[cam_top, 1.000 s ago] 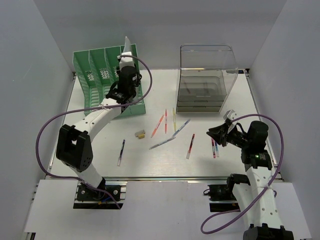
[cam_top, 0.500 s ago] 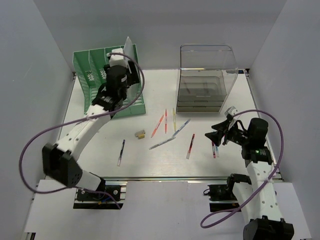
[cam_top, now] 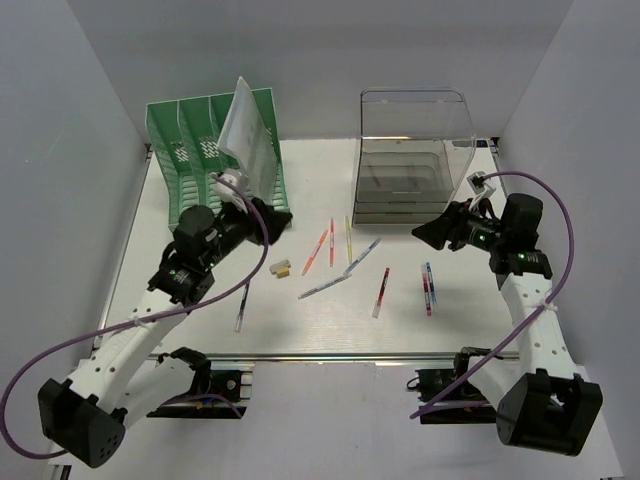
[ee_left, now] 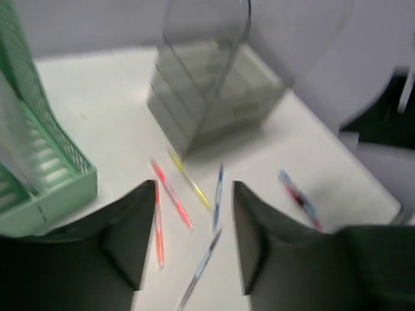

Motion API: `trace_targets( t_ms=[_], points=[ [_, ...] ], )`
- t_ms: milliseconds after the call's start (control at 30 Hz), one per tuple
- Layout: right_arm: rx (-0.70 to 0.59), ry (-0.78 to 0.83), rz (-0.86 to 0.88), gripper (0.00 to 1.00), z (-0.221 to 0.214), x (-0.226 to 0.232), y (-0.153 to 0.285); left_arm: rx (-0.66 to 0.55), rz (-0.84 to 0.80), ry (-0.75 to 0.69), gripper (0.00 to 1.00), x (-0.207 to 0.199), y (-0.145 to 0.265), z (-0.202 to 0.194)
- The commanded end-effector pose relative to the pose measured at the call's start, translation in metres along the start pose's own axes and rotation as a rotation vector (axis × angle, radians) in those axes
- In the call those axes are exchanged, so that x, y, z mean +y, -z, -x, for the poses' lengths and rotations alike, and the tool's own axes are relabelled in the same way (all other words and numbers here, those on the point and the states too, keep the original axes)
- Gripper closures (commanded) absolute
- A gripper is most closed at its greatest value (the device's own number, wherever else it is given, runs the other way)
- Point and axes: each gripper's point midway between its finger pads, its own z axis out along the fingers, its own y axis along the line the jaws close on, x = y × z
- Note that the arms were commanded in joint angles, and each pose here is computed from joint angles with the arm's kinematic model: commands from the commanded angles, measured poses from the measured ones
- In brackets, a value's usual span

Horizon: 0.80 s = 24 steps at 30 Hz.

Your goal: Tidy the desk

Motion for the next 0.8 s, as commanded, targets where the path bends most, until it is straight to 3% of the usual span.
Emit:
trace_targets(
  t_ms=[0, 100, 267, 400, 767],
  points=[
    [-0.049, -0.137, -0.031, 0.36, 0.018, -0.007, -0.006, 0.096, -0.243, -0.010, 0.34, -0.036, 0.008, -0.033],
    [-0.082, -0.207, -0.051, 0.38, 0.014, -0.017, -0.013, 0.124, -0.287, -0.047, 0.28, -0.038, 0.014, -0.050],
    [-0.210, -0.227, -0.079, 0.41, 0.024, -0.034, -0.020, 0.120, -0.300, -0.108, 0.26, -0.034, 0.020, -0.065],
    [-0.199, -0.322, -0.069, 0.43, 0.013, -0.048, -0.032, 0.115, -0.288, -0.121, 0.24, -0.027, 0.027, -0.081],
    [-0.302, -0.407, -0.067, 0.49, 0.029, -0.077, -0.052, 0.071, -0.218, -0.155, 0.19, -0.016, 0.040, -0.075]
  ],
)
